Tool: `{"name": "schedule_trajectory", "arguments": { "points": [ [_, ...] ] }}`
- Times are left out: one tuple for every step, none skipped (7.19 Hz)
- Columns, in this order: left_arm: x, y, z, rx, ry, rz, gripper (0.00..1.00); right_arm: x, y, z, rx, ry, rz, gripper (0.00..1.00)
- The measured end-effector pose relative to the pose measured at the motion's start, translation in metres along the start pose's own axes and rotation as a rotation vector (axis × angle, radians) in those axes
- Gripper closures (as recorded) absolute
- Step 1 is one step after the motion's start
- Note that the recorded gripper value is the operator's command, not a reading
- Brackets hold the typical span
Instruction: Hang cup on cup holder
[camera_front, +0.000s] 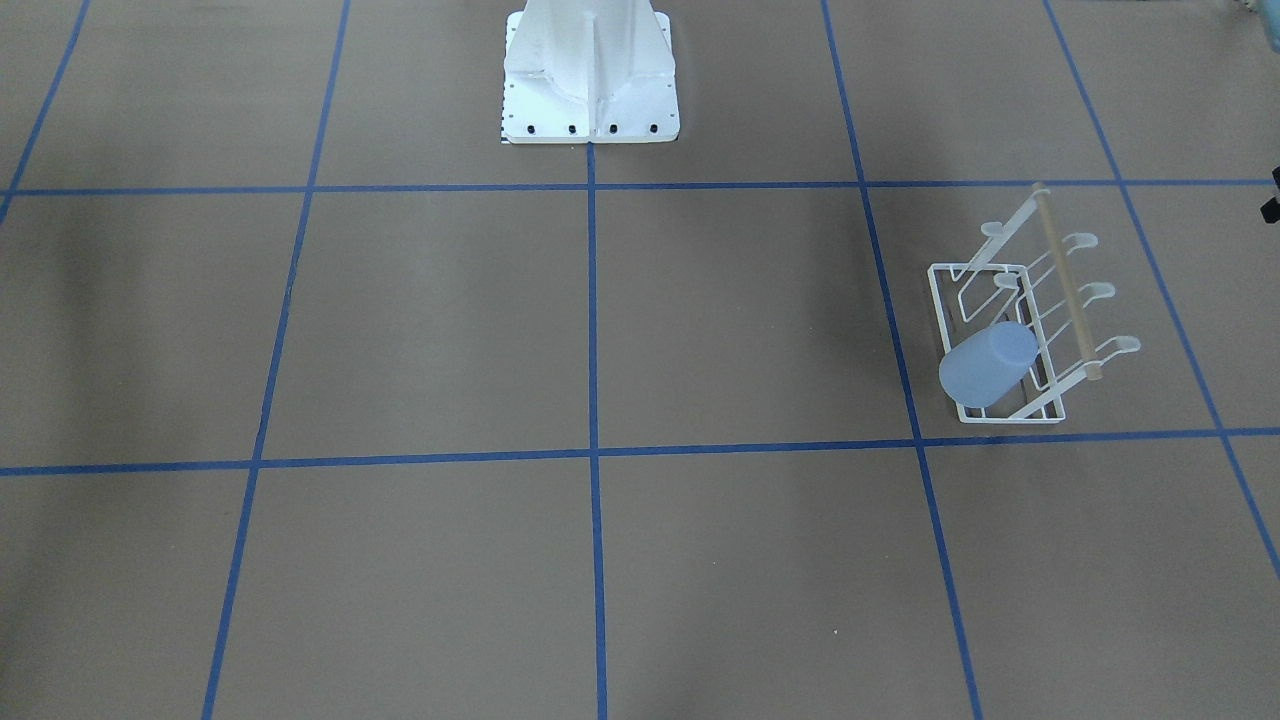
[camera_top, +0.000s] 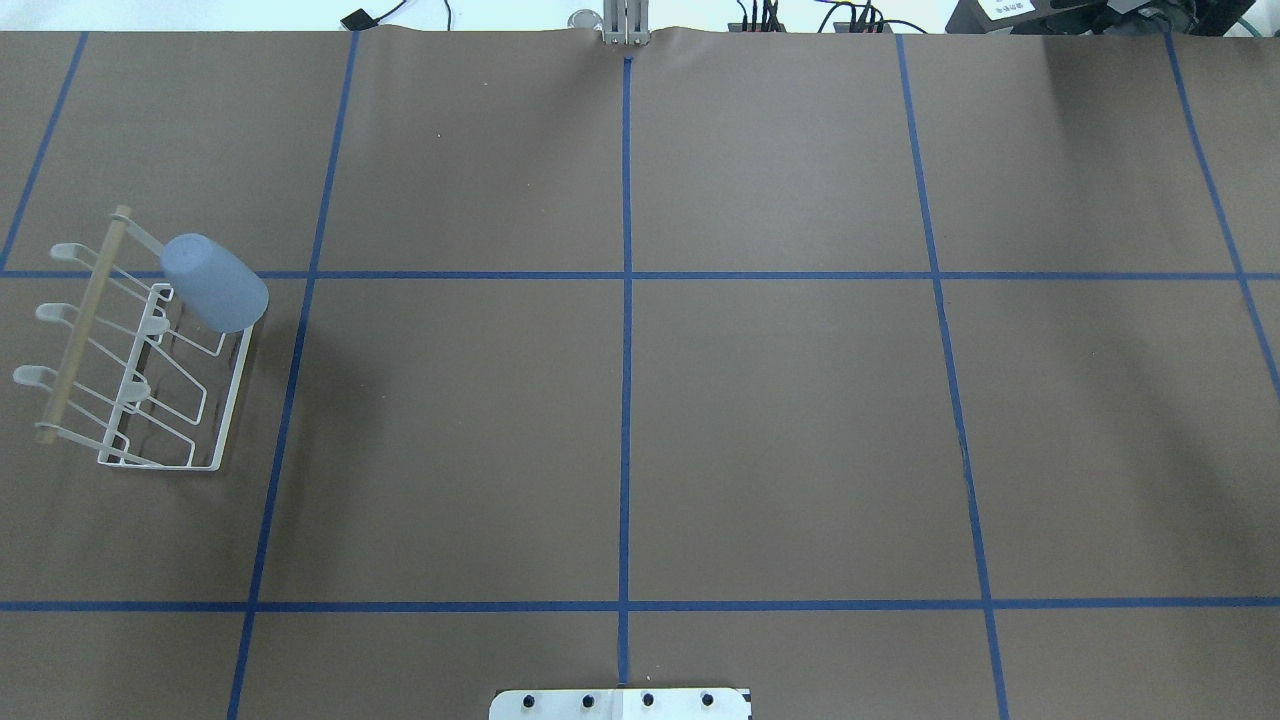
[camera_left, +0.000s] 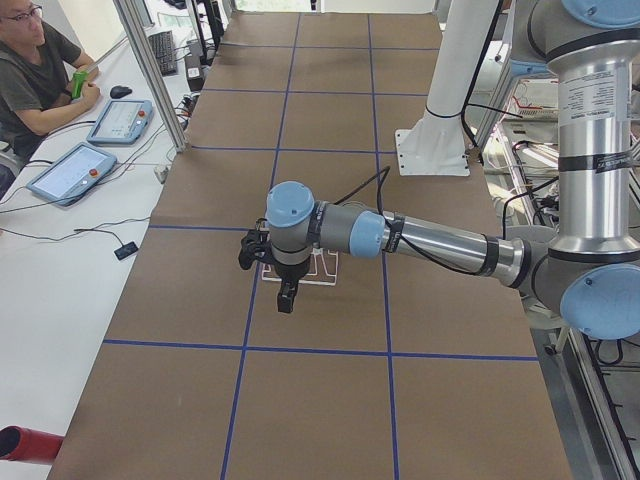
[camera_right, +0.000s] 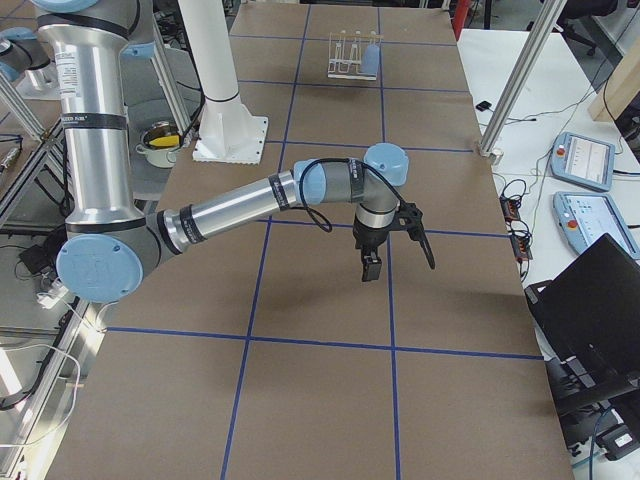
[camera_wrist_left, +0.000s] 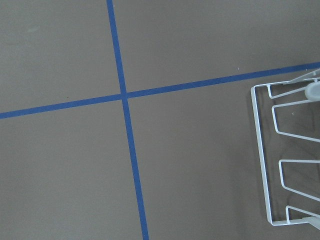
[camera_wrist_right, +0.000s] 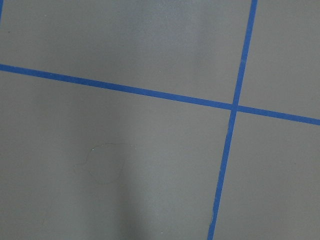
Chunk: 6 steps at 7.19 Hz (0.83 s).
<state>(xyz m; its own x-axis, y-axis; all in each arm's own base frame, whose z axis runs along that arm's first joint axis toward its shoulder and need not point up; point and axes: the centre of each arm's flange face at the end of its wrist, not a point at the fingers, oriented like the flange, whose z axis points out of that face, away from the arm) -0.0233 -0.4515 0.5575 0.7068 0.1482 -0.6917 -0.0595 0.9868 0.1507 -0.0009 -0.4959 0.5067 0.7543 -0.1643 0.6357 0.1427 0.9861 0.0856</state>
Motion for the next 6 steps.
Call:
{"name": "schedule_trajectory", "arguments": {
  "points": [
    [-0.0014,0.0000,0.0015,-0.003,0.000,-0.002,0.01,-0.0007,-0.0010,-0.0010,0.002,0.001,-0.002,0.00],
    [-0.0026,-0.0005,0.0029,-0.006,0.003,-0.004,0.01,-0.0015,-0.0020,-0.0020,0.004,0.002,-0.004,0.00],
    [-0.0027,-0.0020,0.0039,-0.008,0.011,-0.006,0.01,-0.0025,-0.0028,-0.0032,0.007,0.001,-0.006,0.00],
    [-0.0013,-0.0030,0.0036,-0.007,0.022,-0.005,0.01,-0.0033,-0.0032,-0.0040,0.009,0.000,-0.007,0.00],
    [0.0014,-0.0028,0.0012,-0.003,0.026,-0.002,0.01,-0.0037,-0.0034,-0.0041,0.009,0.000,-0.008,0.00],
    [0.0026,-0.0020,-0.0001,-0.002,0.026,-0.001,0.01,-0.0042,-0.0036,-0.0042,0.009,-0.001,-0.008,0.00]
  ]
}}
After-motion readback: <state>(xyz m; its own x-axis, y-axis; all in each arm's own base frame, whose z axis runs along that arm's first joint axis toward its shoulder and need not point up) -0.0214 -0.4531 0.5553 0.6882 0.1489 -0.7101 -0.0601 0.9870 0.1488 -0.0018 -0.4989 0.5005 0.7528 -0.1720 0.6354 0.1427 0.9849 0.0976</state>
